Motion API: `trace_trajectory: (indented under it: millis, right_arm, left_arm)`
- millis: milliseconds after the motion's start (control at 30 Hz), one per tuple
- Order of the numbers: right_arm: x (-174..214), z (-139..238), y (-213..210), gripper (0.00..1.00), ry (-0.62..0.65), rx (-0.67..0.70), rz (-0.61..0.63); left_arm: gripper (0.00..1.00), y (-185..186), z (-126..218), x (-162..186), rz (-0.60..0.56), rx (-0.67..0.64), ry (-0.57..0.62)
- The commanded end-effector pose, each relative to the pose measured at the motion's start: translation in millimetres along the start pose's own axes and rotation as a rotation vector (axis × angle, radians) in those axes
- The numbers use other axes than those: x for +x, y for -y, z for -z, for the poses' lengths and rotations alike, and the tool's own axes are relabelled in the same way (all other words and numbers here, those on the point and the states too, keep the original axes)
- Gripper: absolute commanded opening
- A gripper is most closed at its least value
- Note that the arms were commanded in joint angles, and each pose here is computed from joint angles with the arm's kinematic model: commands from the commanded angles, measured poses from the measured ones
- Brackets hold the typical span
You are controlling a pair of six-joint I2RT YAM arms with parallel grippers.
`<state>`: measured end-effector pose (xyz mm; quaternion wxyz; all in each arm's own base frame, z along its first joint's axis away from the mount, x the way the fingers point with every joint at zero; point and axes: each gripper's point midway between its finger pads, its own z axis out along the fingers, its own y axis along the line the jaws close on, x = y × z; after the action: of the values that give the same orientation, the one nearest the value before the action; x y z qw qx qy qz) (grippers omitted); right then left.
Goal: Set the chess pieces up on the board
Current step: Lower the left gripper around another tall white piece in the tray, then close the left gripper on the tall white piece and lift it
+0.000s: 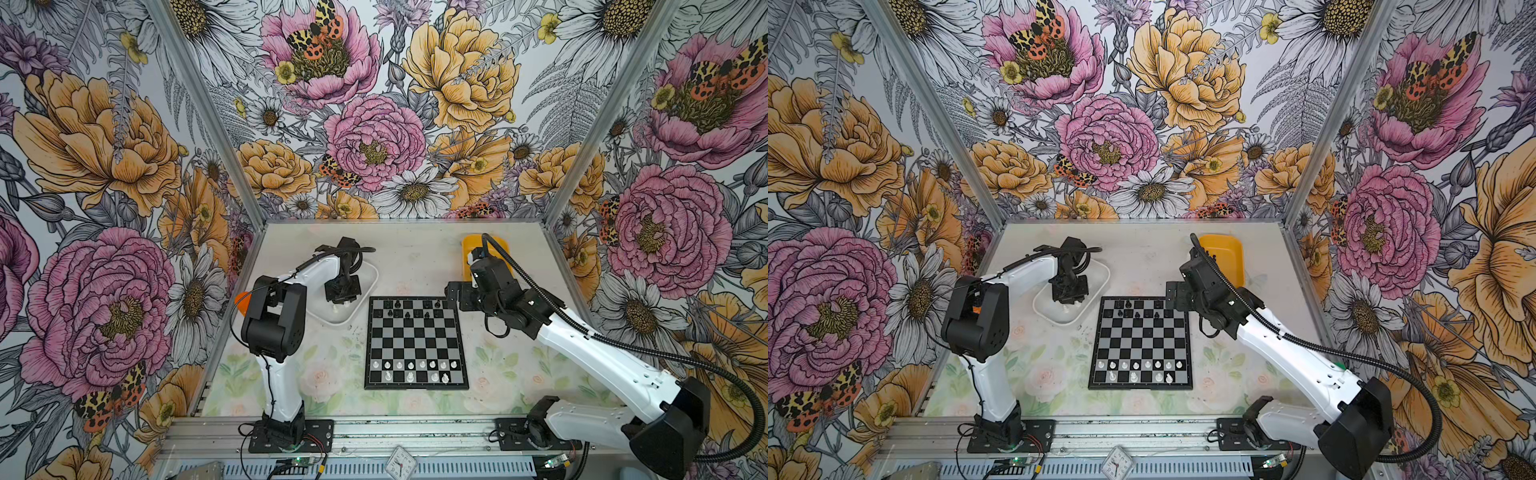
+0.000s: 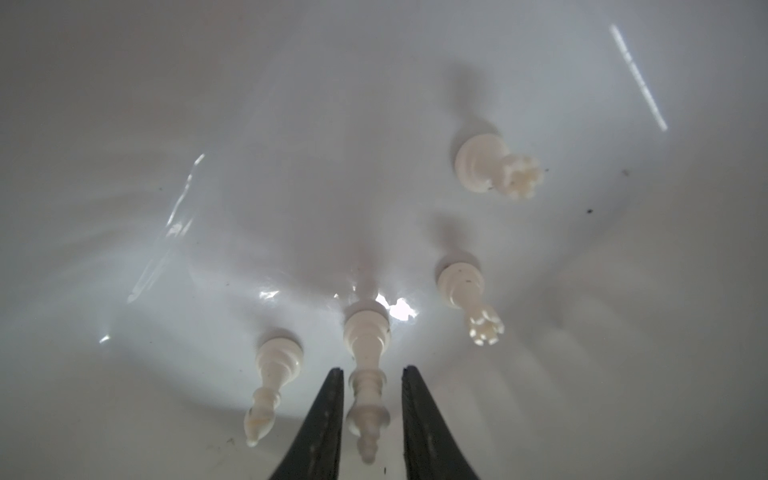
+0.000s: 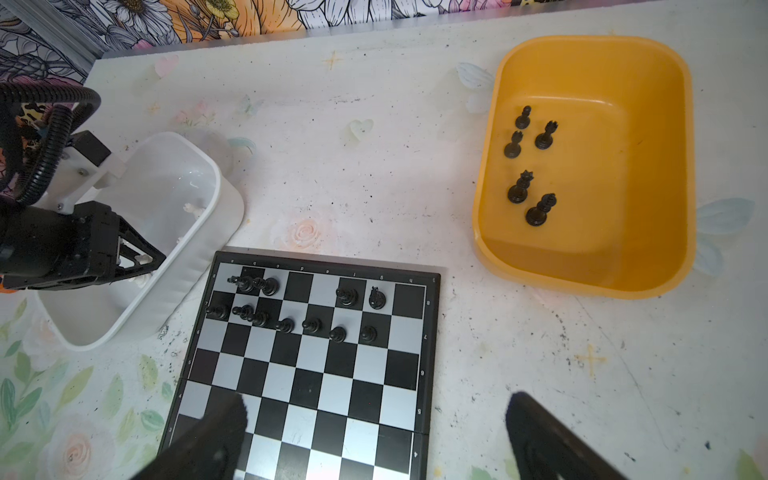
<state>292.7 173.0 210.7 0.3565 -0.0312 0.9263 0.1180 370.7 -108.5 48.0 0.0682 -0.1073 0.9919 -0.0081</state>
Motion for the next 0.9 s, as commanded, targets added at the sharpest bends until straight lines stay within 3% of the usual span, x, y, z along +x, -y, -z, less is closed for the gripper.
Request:
trace_trajectory:
  millis: [0,233,400,633,867]
  right_arm:
    - [-6,7,1,1.00,0.043,0.004,-0.022]
    - [-7,9,1,1.00,0.048,0.001,-0.026]
    - [-7,10,1,1.00,0.050,0.000,-0.026]
    - [-7,10,1,1.00,0.051,0.001,-0.027]
    - [-7,14,2,1.00,0.054,-0.001,-0.033]
  left_arm:
    - [0.27,1,5,-14,-0.012,0.015,0.036]
    - [0.26,0,3,-15,-0.018,0.011,0.033]
    - [0.16,-1,3,-16,-0.019,0.011,0.034]
    - [0.11,0,8,-17,-0.024,0.015,0.035]
    - [0.09,12,37,-19,-0.045,0.052,0.066]
